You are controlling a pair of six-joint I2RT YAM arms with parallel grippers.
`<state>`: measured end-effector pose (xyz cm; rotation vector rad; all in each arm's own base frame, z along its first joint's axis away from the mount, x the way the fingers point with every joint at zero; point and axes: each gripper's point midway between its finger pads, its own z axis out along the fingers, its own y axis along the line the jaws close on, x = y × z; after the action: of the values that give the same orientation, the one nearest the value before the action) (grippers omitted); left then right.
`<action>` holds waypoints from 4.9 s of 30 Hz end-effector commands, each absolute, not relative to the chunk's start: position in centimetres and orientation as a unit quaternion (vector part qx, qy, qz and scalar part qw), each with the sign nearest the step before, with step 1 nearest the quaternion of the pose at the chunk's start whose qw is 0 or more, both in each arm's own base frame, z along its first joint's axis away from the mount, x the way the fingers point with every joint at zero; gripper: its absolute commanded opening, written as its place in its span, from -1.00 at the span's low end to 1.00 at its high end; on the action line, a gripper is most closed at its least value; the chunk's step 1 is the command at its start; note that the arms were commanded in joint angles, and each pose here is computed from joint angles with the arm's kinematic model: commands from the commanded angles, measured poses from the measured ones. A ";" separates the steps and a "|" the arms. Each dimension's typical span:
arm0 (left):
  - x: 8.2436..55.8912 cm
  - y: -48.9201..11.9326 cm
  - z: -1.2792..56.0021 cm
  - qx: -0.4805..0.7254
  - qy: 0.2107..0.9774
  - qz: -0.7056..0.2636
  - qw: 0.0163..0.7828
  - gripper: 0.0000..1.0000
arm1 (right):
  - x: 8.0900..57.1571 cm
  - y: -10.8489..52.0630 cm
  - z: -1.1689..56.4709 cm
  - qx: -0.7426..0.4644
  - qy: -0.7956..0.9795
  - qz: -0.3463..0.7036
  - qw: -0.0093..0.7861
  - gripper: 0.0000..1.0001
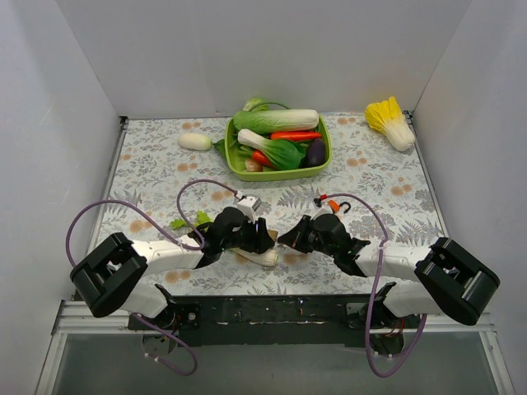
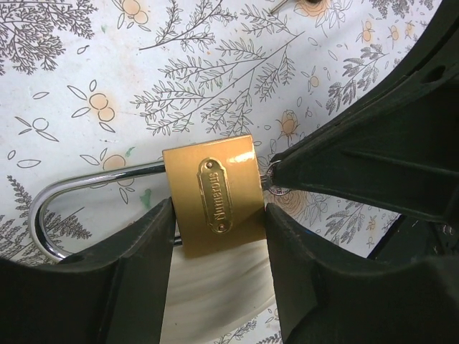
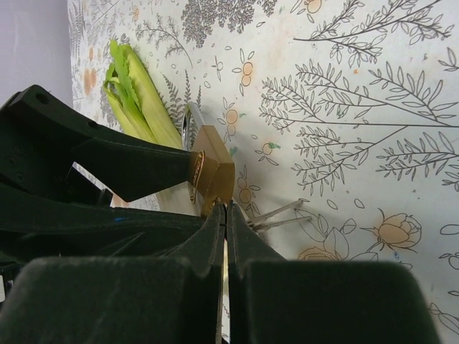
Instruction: Unlock with the key
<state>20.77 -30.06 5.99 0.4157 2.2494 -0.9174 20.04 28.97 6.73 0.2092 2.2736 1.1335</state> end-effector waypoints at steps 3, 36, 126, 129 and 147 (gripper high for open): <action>15.6 -34.0 13.0 0.270 0.747 -0.513 0.326 -1.00 | 21.6 30.8 9.7 0.089 0.820 0.466 0.319 -0.97; 16.0 -35.0 15.9 0.291 0.726 -0.519 0.346 -0.42 | 21.9 29.6 11.2 0.080 0.816 0.448 0.356 -0.97; 19.6 -32.9 18.8 0.277 0.702 -0.373 0.539 -1.00 | 20.8 28.5 16.2 0.205 0.746 0.546 0.322 -0.97; 18.9 -33.4 19.6 0.291 0.692 -0.369 0.548 -1.00 | 20.6 28.4 16.5 0.213 0.741 0.555 0.312 -0.97; 16.0 -34.2 24.2 0.321 0.640 -0.357 0.600 -1.00 | 19.5 28.0 16.6 0.269 0.705 0.605 0.255 -0.97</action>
<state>19.44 -29.99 14.29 0.7411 1.7675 -0.5364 17.81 28.58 14.41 0.6253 2.0514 1.5942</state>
